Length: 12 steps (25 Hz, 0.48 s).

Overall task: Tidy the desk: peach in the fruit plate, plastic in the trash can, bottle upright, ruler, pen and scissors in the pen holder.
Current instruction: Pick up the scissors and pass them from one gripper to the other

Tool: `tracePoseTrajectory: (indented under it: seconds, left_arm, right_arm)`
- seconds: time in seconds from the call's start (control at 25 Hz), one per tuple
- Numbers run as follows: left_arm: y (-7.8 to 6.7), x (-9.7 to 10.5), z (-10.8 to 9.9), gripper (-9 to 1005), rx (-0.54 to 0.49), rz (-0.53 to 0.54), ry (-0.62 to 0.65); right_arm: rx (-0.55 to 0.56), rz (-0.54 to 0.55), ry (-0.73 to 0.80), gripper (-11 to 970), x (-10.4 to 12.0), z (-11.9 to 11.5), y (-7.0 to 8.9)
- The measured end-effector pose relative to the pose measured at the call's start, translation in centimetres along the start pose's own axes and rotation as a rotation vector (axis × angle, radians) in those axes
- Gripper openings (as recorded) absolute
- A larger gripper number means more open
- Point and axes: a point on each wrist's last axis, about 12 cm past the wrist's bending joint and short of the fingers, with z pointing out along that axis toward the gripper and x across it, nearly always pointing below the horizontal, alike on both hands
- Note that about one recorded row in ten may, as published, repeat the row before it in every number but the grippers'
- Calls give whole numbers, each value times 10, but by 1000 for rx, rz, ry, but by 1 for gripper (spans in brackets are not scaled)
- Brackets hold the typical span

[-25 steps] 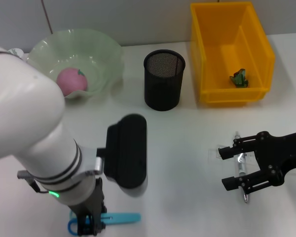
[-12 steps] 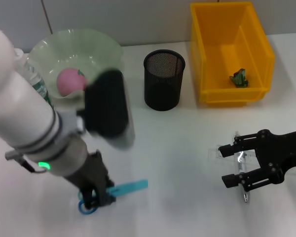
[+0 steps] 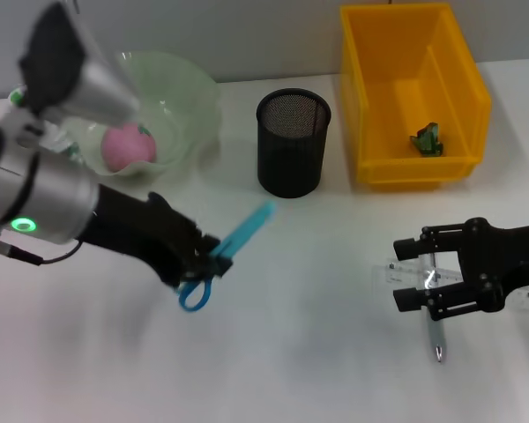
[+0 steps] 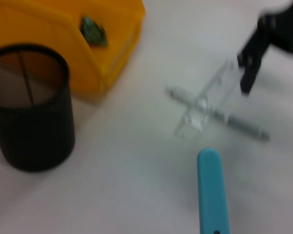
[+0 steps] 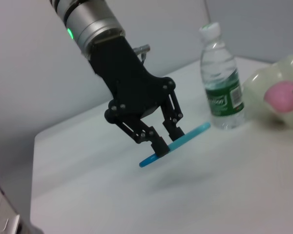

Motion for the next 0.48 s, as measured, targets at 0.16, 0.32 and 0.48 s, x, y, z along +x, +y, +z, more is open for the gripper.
tracePoseTrajectory:
  seconds: [0.16,0.32,0.48]
  left_arm:
    - [11,12,-5,250,63,-125,-178]
    - [16,26,-2,250,166,-220,-372]
    - [18,36,4,250,231,-282,-533]
  right_arm:
    - [21,-29,-46,792,5,3,3]
    - [39,-60,-103,792,11,7,6]
    - [54,-84,-171,792,16,11,8]
